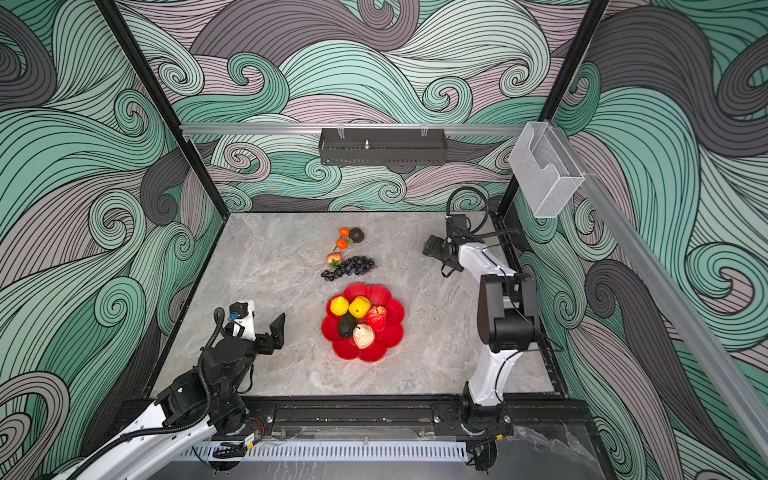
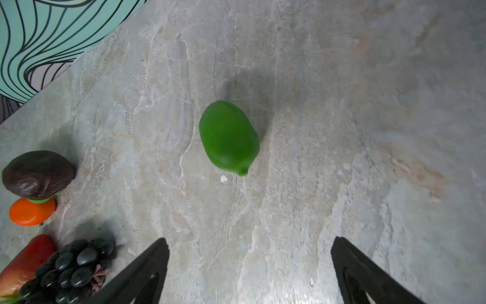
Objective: Place and organize the fake fruits in the fruit bowl
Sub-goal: 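Open and draw back the left gripper while the right gripper reaches toward the green fruit, then grasp the green fruit with the right gripper and lift it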
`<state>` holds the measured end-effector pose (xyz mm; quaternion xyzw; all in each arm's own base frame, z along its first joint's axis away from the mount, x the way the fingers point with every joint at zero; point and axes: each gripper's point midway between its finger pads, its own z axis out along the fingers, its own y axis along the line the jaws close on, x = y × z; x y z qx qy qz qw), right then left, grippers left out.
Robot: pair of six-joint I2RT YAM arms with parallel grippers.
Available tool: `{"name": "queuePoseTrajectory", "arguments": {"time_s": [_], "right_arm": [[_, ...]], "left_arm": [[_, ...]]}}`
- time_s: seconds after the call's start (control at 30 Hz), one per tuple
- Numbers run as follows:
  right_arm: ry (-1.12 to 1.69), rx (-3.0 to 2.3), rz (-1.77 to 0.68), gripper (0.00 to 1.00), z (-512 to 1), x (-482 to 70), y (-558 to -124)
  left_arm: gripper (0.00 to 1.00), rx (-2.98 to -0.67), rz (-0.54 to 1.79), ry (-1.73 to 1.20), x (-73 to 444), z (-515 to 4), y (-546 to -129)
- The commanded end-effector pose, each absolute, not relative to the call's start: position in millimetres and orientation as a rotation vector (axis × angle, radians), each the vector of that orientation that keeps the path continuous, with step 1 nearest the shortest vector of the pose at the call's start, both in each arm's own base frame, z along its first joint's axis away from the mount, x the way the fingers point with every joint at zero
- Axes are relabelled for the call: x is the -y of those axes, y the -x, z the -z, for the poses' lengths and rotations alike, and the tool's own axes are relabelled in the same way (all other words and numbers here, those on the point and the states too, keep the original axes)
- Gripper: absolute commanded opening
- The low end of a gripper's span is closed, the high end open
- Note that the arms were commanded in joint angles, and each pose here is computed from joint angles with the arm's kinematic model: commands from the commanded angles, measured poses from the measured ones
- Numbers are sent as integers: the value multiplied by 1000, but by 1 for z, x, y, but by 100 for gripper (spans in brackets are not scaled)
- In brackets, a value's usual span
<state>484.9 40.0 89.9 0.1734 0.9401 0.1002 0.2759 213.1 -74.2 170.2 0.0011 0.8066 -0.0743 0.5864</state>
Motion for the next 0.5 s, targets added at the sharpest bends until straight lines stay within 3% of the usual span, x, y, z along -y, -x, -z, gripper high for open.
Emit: {"name": "queuePoseTrajectory", "arguments": {"time_s": [0.0,0.3,0.47], "right_arm": [[-424,-2582,-231,95,-80,-39,-496],[-376,-2640,-200,90,-59,-40,-524],[-356,-2665,-237,82,-47,-47,-536]], "left_arm": [[91,-1868,170,-4,76,-176,-217],[93,-1886,153,-23,81,-172,-221],[93,-1892,144,-29,84,-169,-224]]}}
